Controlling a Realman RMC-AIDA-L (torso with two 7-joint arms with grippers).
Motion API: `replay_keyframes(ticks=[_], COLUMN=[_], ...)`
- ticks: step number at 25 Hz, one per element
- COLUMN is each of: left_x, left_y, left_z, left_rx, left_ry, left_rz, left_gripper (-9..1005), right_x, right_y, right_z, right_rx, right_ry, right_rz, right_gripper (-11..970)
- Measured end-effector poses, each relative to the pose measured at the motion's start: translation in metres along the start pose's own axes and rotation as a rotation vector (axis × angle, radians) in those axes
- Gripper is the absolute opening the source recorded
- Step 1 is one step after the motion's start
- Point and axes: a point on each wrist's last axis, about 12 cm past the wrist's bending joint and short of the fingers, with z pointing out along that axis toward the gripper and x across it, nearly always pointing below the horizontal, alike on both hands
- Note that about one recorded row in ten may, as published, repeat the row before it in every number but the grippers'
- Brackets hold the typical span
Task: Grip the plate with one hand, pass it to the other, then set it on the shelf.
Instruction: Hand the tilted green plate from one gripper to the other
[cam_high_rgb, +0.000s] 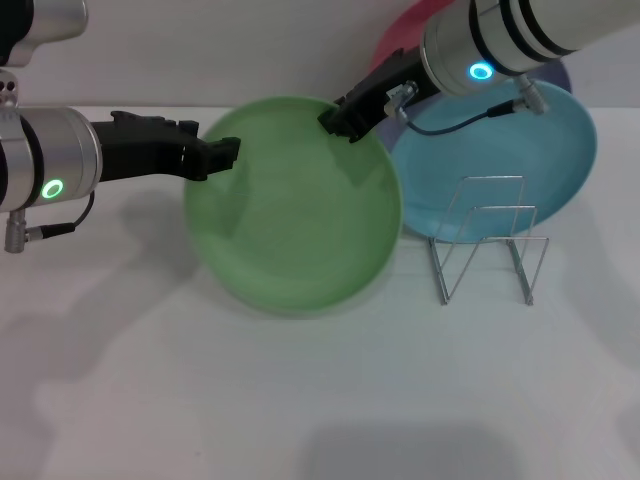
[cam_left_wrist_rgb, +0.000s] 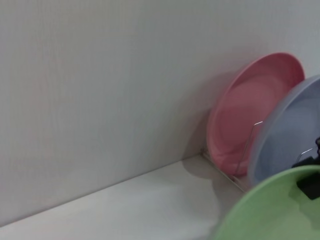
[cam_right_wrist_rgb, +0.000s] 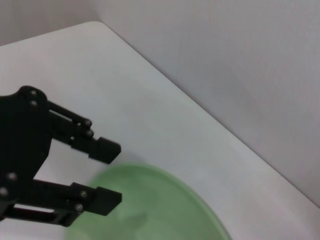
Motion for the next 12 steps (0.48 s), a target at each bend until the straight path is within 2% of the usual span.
replay_keyframes(ticks=[6, 10, 12], left_x=[-0.005, -0.006, -0.006], left_y=[-0.002, 0.002, 0.003], left_z=[-0.004, -0.008, -0.008], left_rx=[-0.001, -0.019, -0.027], left_ry=[-0.020, -0.037, -0.044], left_rz=[0.013, 0.009, 0.006], left_gripper=[466, 661, 661], right_x=[0.001, -0.002, -0.004], right_y=[0.001, 0.000, 0.000], right_z=[-0.002, -0.010, -0.012], right_rx=[0.007, 0.028, 0.038], right_ry=[0.004, -0.023, -0.032], right_rz=[-0.007, -0.036, -0.058], right_gripper=[97, 64, 59])
